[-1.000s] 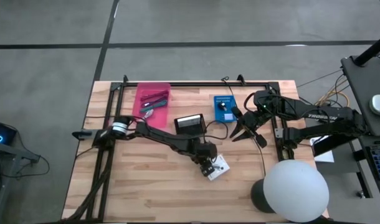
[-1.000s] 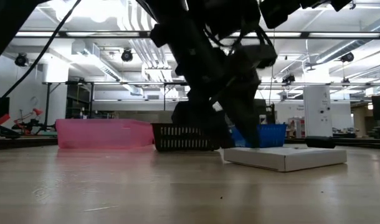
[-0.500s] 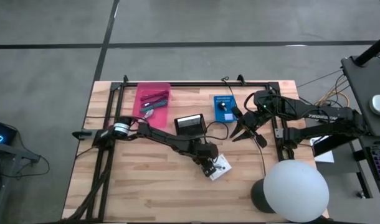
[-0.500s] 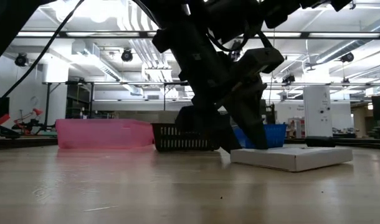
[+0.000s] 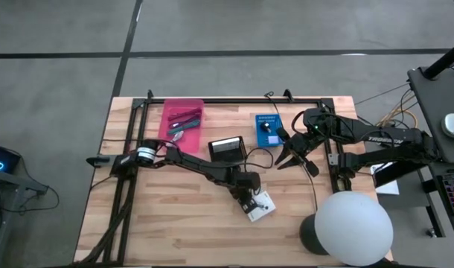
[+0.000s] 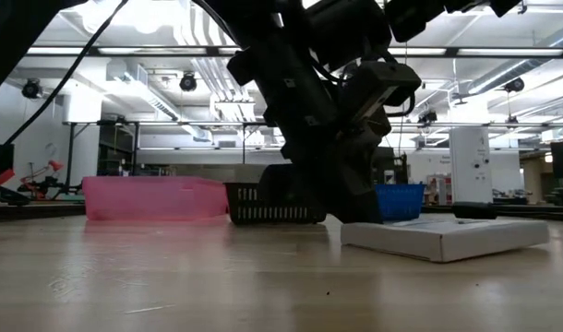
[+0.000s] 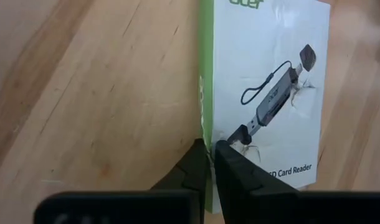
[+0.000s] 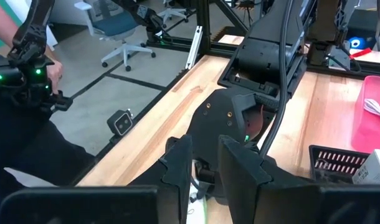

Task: Pick and place items into bin
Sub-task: Put the white card reader box into the black bin

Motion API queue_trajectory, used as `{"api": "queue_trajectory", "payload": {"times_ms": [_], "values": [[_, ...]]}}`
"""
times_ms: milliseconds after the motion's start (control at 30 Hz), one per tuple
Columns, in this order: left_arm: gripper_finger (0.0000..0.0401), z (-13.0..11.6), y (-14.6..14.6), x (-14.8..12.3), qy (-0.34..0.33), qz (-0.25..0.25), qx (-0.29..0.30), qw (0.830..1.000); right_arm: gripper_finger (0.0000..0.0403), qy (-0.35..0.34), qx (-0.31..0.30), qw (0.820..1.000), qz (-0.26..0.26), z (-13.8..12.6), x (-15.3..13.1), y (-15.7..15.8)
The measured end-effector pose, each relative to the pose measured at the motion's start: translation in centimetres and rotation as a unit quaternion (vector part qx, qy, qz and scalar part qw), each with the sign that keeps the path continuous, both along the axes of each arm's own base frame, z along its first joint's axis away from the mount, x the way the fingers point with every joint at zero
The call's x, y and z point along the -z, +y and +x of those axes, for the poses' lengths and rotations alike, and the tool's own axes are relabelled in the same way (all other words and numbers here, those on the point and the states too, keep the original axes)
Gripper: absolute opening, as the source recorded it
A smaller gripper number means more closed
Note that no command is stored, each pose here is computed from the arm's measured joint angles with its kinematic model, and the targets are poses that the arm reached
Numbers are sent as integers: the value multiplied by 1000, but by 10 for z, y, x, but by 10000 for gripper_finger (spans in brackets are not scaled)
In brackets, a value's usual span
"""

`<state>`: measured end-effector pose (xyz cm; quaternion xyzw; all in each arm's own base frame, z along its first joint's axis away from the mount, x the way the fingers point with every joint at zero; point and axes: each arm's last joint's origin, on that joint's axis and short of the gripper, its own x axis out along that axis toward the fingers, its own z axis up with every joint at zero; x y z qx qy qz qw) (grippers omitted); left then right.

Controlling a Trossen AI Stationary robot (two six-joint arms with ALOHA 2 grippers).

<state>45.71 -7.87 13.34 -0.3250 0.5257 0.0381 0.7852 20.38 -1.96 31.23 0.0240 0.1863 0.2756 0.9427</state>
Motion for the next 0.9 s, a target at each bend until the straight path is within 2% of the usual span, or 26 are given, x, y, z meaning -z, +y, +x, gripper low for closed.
{"api": "queue_trajectory", "payload": {"times_ms": [500, 900], "values": [[0, 1, 0, -15, -16, 9, 15, 1000, 68, 1, 1, 1000, 2, 0, 0, 0], [1, -6, 1, -49, -49, 12, 24, 998, 68, 1, 1, 1000, 1, 0, 0, 0]]}}
